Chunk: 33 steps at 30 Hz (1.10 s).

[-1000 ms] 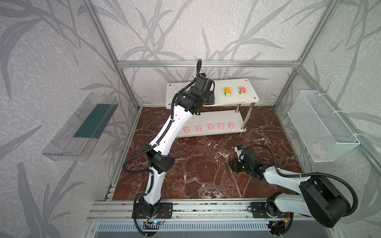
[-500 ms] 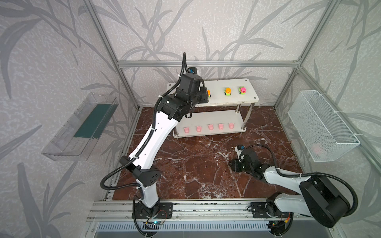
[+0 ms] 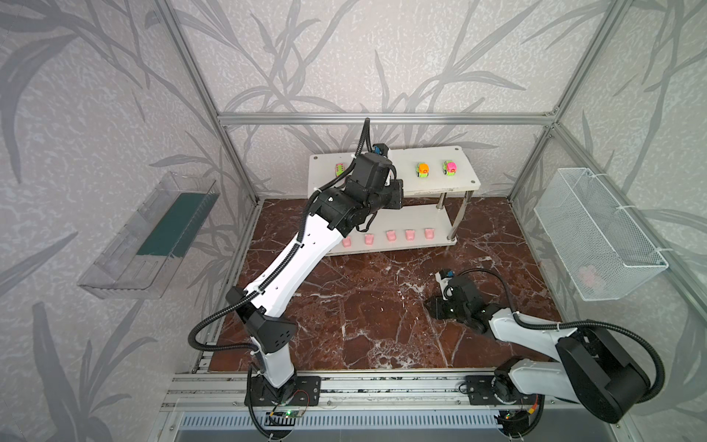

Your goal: Place and organize the plastic toys onto the shelf

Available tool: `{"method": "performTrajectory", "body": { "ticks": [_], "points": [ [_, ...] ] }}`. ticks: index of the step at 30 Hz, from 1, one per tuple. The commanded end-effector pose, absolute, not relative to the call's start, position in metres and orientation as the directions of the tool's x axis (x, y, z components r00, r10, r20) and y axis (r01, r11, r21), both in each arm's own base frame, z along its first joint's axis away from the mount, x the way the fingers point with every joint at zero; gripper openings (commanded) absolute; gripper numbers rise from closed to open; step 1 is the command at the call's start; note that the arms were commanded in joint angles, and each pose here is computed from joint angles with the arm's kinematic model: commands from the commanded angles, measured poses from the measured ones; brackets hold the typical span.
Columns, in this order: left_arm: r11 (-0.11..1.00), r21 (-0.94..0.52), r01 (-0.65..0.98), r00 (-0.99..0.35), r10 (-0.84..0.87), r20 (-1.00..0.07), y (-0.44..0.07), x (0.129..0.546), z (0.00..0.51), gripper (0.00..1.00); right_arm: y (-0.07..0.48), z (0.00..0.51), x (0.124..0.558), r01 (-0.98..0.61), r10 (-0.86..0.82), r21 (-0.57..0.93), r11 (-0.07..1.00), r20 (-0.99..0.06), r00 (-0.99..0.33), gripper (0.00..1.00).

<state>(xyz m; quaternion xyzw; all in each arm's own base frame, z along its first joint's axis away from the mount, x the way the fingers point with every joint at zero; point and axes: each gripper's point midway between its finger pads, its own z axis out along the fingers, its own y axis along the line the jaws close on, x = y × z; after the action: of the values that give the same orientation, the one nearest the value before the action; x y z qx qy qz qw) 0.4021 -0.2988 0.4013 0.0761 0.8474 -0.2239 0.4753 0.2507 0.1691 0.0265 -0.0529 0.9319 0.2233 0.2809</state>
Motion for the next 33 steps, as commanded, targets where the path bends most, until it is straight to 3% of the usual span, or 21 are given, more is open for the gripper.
{"method": "performTrajectory", "body": {
  "ticks": [1, 5, 9, 16, 22, 27, 33],
  "points": [
    [0.876, -0.298, 0.379, -0.514, -0.069, -0.855, -0.298, 0.394, 0.406, 0.00, 0.167, 0.036, 0.249, -0.226, 0.030, 0.389, 0.893, -0.553, -0.833, 0.47],
    [0.870, -0.279, 0.406, -0.472, -0.062, -0.879, -0.285, 0.376, 0.410, 0.00, 0.159, 0.052, 0.246, -0.225, 0.033, 0.366, 0.903, -0.581, -0.813, 0.47],
    [0.894, -0.239, 0.379, -0.405, -0.072, -0.911, -0.250, 0.353, 0.413, 0.06, 0.143, 0.080, 0.246, -0.208, 0.060, 0.325, 0.922, -0.651, -0.756, 0.47],
    [0.968, -0.149, 0.204, -0.261, -0.093, -0.961, -0.159, 0.307, 0.402, 0.28, 0.104, 0.132, 0.246, -0.155, 0.056, 0.195, 0.968, -0.778, -0.626, 0.47],
    [0.992, -0.072, -0.101, -0.124, -0.085, -0.989, -0.067, 0.279, 0.356, 0.61, 0.077, 0.149, 0.262, -0.068, 0.107, 0.174, 0.982, -0.820, -0.562, 0.47],
    [0.927, -0.032, -0.374, -0.013, -0.039, -0.999, -0.005, 0.268, 0.304, 0.63, 0.062, 0.160, 0.284, 0.012, 0.158, 0.174, 0.985, -0.861, -0.483, 0.47],
    [0.894, -0.027, -0.448, -0.008, -0.034, -0.999, 0.030, 0.273, 0.248, 0.63, 0.057, 0.163, 0.306, 0.050, 0.141, 0.132, 0.990, -0.892, -0.429, 0.48]
  ]
}}
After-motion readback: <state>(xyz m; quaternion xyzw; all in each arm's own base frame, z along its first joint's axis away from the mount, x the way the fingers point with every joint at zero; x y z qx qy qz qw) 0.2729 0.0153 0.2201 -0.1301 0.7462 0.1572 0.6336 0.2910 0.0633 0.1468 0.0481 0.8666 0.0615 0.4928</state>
